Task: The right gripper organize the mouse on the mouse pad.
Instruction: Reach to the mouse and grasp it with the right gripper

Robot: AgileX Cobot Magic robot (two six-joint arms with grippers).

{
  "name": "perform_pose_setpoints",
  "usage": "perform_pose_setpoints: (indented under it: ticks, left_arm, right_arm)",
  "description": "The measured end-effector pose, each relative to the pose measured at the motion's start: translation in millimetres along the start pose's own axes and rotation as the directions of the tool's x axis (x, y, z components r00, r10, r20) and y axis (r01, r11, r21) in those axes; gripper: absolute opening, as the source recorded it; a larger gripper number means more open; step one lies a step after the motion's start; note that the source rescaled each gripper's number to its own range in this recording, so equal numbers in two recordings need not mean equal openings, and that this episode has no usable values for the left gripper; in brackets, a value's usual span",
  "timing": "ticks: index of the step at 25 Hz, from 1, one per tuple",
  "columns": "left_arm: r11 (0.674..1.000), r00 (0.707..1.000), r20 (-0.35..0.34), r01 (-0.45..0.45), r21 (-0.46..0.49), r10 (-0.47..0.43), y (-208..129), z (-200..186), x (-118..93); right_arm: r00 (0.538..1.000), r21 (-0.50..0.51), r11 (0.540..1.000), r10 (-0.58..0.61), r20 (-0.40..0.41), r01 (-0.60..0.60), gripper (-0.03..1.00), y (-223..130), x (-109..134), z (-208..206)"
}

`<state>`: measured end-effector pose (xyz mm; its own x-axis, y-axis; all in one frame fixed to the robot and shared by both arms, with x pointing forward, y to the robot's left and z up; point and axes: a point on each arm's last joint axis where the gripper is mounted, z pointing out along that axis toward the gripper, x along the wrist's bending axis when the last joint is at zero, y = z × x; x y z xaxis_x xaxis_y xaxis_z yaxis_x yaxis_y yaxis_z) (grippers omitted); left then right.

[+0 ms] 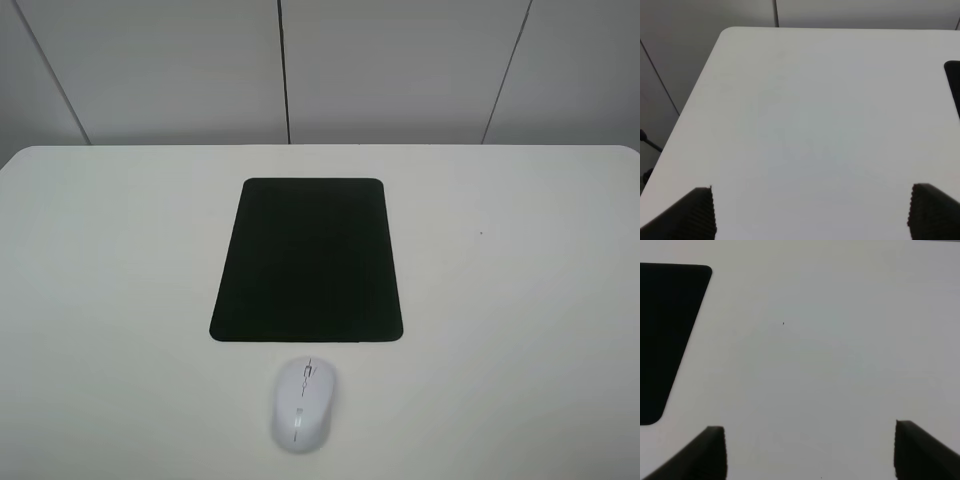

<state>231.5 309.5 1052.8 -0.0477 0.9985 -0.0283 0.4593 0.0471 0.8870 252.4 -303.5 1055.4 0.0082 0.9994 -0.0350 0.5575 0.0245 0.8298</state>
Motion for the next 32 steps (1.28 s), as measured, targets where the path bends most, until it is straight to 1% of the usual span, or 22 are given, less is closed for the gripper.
perform_pose_setpoints:
  ticks: [32]
  left_arm:
    - [1.000,1.000,0.000,0.000,0.000,0.000,0.0,0.0,0.0]
  right_arm:
    - [1.000,0.000,1.000,0.001,-0.002,-0.001,0.33,0.0,0.1,0.0]
